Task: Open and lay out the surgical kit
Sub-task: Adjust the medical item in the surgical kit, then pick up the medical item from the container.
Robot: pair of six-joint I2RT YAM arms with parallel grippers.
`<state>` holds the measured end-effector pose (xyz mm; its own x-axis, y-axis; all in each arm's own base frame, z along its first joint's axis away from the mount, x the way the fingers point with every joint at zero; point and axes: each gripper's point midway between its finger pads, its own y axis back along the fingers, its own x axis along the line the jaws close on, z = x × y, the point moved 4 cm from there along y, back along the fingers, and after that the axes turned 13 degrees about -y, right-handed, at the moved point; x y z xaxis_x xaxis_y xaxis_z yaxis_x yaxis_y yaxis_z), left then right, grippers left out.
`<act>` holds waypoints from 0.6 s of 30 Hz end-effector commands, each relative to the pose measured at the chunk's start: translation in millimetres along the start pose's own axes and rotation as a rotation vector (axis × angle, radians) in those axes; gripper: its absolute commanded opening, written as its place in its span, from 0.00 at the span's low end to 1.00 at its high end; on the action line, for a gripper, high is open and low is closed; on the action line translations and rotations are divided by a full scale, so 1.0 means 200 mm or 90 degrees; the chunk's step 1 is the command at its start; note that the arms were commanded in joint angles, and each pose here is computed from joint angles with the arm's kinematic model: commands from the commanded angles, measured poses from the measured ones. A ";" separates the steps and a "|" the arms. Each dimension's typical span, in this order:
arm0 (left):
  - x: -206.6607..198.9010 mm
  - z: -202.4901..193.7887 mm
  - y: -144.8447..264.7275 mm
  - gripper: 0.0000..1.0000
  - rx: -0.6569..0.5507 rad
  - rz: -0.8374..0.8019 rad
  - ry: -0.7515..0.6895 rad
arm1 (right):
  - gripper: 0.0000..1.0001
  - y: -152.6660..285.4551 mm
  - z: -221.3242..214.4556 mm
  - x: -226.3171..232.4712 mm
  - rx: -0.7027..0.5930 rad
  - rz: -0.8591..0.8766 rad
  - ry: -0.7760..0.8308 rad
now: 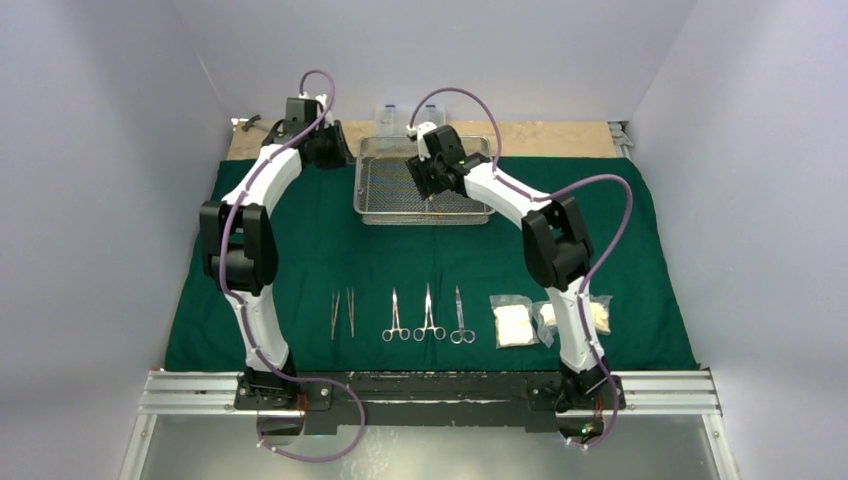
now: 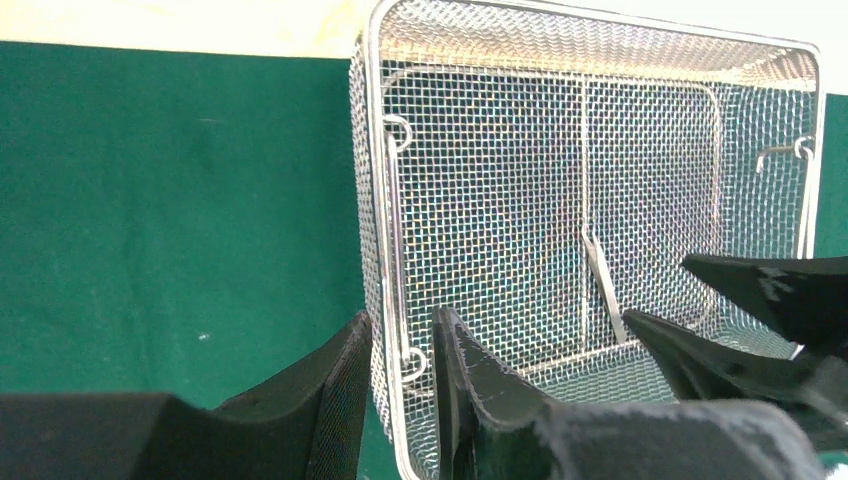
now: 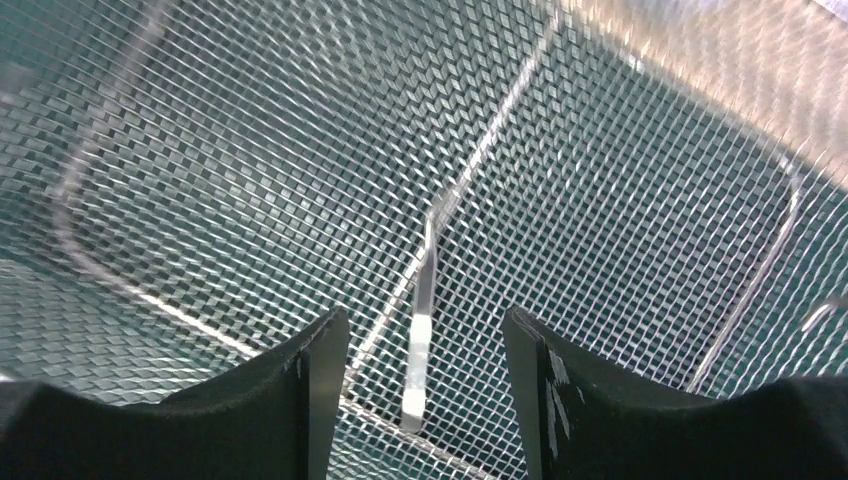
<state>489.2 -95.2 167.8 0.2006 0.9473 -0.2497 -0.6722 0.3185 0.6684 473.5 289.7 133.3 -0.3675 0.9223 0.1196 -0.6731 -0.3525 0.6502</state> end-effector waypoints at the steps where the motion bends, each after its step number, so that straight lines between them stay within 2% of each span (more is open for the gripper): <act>1: 0.03 0.14 0.11 0.28 -0.051 0.044 -0.013 | 0.60 0.00 -0.05 -0.07 0.033 -0.069 -0.018; 5: 0.04 0.19 0.15 0.28 -0.066 0.068 -0.014 | 0.55 -0.05 -0.11 -0.06 0.058 -0.074 0.023; 13: 0.04 0.23 0.18 0.28 -0.079 0.077 -0.012 | 0.44 -0.13 -0.14 -0.07 0.059 -0.095 0.018; 18: 0.05 0.23 0.19 0.28 -0.079 0.083 -0.007 | 0.40 -0.16 -0.16 -0.07 0.061 -0.095 0.018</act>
<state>494.6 -80.3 176.2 0.1242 0.9774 -0.1710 -0.7003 0.2084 0.6827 469.4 277.1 72.8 -0.3011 0.9536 -0.0021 -0.6117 -0.1915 0.7676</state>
